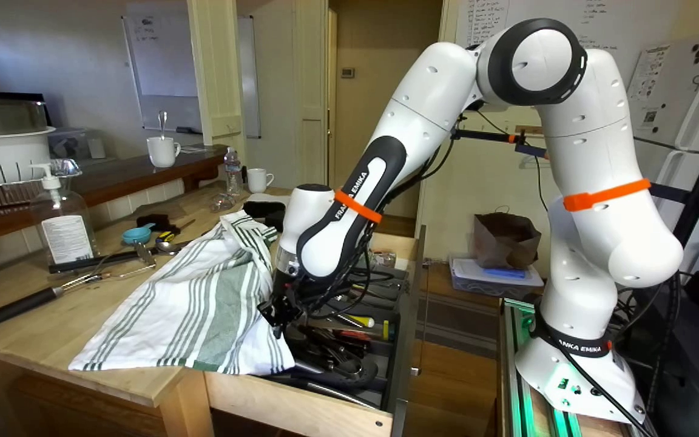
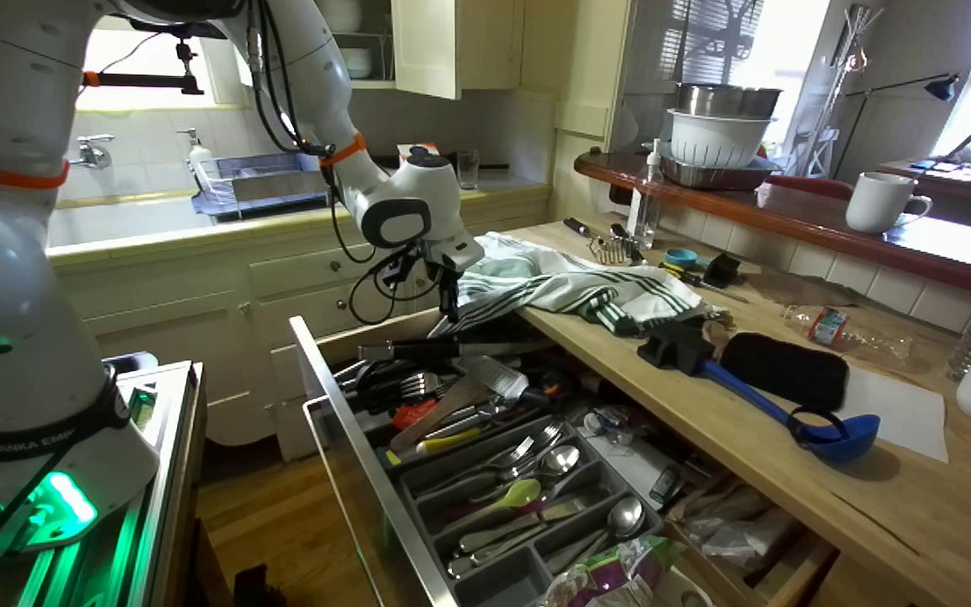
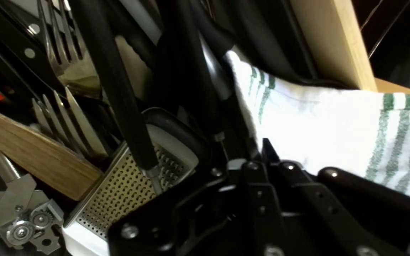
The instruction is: Fold the towel in half and close the cabinet drawer
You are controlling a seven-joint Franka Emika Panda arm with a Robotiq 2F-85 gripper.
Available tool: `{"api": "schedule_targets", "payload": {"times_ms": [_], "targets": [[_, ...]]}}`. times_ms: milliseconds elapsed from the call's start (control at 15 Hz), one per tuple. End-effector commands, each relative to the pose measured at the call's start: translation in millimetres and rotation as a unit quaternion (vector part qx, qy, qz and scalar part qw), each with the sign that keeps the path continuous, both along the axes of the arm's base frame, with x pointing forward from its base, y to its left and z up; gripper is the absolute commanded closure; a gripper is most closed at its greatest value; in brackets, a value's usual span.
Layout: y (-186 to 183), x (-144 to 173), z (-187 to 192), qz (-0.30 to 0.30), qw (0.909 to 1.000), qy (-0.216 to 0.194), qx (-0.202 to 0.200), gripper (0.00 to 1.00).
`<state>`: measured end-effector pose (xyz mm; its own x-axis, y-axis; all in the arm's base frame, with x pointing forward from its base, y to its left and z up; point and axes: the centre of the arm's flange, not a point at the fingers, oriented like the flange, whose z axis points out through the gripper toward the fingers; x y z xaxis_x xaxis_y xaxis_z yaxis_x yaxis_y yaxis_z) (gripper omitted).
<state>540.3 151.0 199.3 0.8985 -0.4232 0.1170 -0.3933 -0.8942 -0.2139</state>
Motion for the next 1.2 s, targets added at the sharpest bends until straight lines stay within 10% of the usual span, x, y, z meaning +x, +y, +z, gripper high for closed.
{"api": "schedule_targets", "payload": {"times_ms": [0, 533, 1133], "targets": [[2, 5, 32, 0.019, 0.9998, 0.01, -0.001, 0.99], [-48, 76, 164, 0.075, 0.9916, -0.043, 0.096, 0.99], [-32, 82, 175, 0.084, 0.9913, -0.054, 0.085, 0.99]]}}
